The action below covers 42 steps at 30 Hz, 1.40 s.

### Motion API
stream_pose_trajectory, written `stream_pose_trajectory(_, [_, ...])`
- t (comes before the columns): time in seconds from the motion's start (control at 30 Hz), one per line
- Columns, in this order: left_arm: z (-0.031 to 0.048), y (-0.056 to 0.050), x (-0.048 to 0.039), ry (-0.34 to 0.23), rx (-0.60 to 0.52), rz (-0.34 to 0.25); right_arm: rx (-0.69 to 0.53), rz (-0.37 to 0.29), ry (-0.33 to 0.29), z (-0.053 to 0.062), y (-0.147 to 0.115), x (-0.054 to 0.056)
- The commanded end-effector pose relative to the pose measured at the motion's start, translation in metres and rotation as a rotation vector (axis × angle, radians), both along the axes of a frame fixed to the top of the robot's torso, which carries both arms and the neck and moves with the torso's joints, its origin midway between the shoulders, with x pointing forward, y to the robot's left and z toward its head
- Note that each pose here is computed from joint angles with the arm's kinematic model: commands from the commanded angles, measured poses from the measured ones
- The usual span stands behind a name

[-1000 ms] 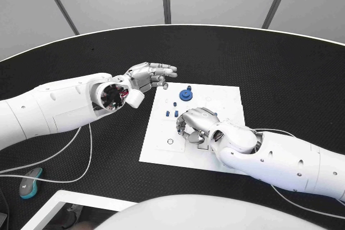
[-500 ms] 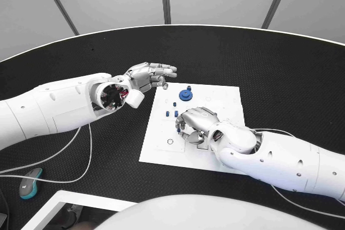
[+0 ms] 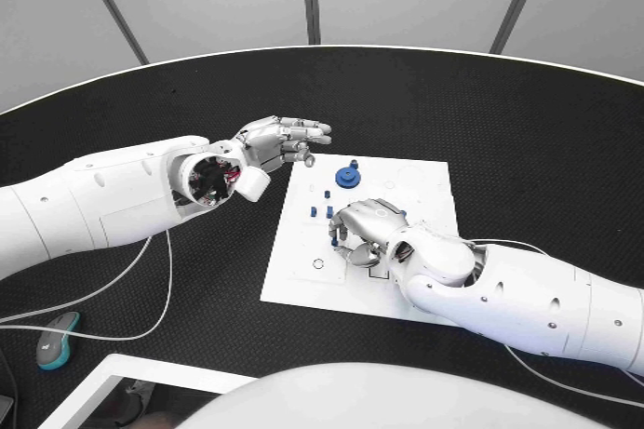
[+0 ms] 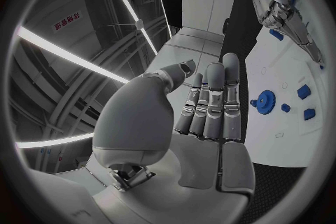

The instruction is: Assemble the parts on the task board

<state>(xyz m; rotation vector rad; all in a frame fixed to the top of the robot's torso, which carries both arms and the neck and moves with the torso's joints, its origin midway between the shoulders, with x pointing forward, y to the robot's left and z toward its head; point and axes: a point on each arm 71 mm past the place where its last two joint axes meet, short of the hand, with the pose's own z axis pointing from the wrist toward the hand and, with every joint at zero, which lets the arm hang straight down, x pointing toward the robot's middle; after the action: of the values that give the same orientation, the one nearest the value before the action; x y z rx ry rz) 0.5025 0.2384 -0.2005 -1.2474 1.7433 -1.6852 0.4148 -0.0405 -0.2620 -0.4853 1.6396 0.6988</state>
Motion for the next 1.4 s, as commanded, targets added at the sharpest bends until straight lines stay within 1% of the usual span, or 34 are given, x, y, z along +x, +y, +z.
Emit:
stream_pose_trajectory(0.03, [0.0, 0.0002, 0.0, 0.0, 0.0, 0.001, 0.003, -0.003, -0.01, 0.0006, 0.0006, 0.0003])
stream_pose_trajectory(0.97, [-0.0002, -0.0006, 0.0002, 0.001, 0.001, 0.0, -0.02, 0.022, -0.004, -0.0014, 0.0063, 0.0])
stream_pose_trajectory(1.4, [-0.0003, -0.0008, 0.0003, 0.002, 0.002, 0.0, -0.047, 0.025, 0.01, -0.0045, 0.0078, 0.0016])
